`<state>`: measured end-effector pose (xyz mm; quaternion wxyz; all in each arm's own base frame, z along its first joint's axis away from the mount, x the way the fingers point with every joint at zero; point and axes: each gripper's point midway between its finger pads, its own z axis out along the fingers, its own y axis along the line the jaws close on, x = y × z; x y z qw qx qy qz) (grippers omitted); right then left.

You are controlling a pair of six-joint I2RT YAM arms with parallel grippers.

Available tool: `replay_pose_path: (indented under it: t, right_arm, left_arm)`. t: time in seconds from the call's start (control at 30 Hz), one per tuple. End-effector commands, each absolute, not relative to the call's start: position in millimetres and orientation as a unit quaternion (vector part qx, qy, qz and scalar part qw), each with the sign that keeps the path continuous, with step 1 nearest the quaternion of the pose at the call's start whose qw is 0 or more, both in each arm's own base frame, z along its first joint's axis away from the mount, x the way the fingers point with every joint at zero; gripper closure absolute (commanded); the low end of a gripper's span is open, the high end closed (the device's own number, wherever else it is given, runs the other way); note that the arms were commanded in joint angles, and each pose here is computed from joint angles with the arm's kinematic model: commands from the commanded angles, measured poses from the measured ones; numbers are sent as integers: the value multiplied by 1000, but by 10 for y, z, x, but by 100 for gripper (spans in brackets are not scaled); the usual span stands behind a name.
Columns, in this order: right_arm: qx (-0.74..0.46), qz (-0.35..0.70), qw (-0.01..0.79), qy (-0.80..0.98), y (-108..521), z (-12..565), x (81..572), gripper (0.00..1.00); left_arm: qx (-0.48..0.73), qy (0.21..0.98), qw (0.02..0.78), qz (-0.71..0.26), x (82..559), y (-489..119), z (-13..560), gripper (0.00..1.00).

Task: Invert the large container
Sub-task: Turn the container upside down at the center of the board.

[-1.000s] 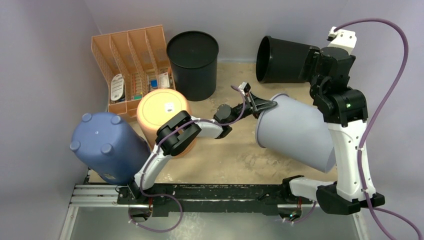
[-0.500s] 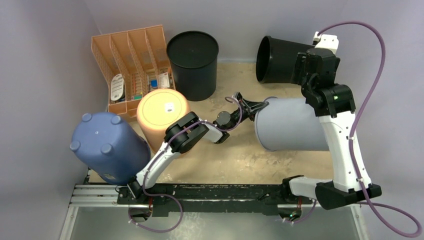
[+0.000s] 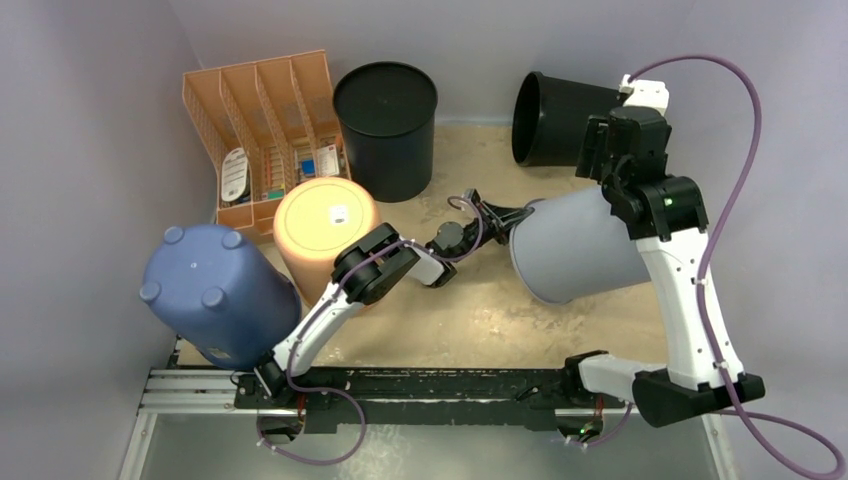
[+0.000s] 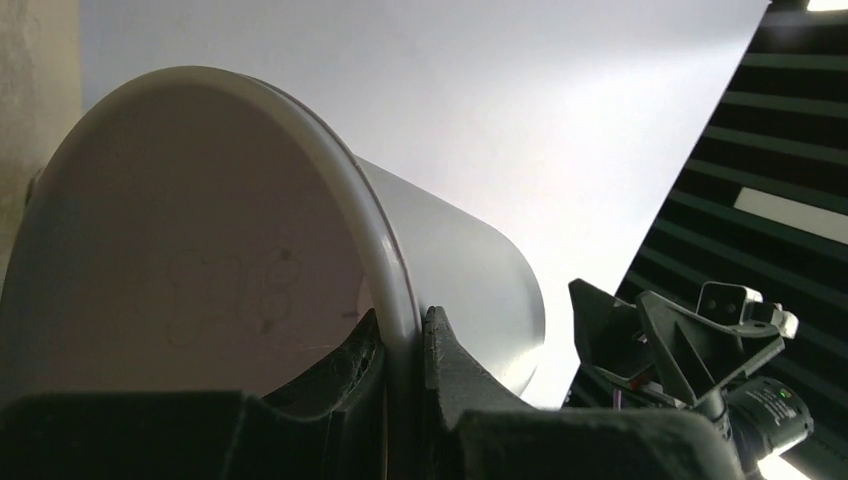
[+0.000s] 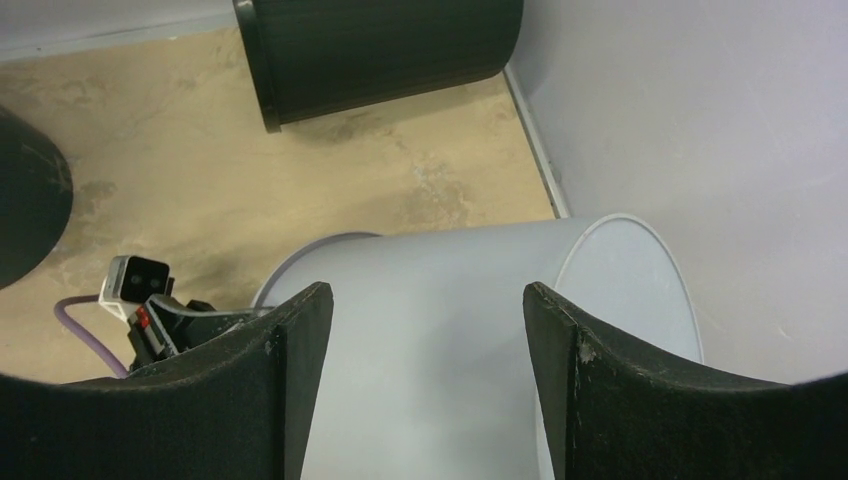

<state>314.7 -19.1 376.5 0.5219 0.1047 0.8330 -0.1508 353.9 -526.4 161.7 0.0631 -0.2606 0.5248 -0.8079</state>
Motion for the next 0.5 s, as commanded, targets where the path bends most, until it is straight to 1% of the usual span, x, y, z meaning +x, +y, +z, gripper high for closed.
replay_pose_path:
  t: [0.0, 0.13, 0.3, 0.4, 0.47]
  right_arm:
    - [107, -126, 545, 822, -160, 3877, 3030, 27]
    - [104, -111, 545, 825, -112, 3823, 3015, 26]
    - [104, -100, 543, 827, -76, 3788, 3017, 25]
    - [99, -96, 545, 827, -58, 3800, 3020, 25]
    - [99, -95, 546, 827, -54, 3819, 3020, 25]
  left_arm:
    - [-225, 639, 126, -725, 3595, -5366, 1106, 95]
    - [-219, 671, 149, -693, 3648, -5287, 974, 90]
    - [-211, 690, 167, -672, 3702, -5225, 932, 81]
    - [-198, 698, 174, -666, 3721, -5224, 922, 80]
    - [-193, 706, 175, -659, 3733, -5209, 884, 75]
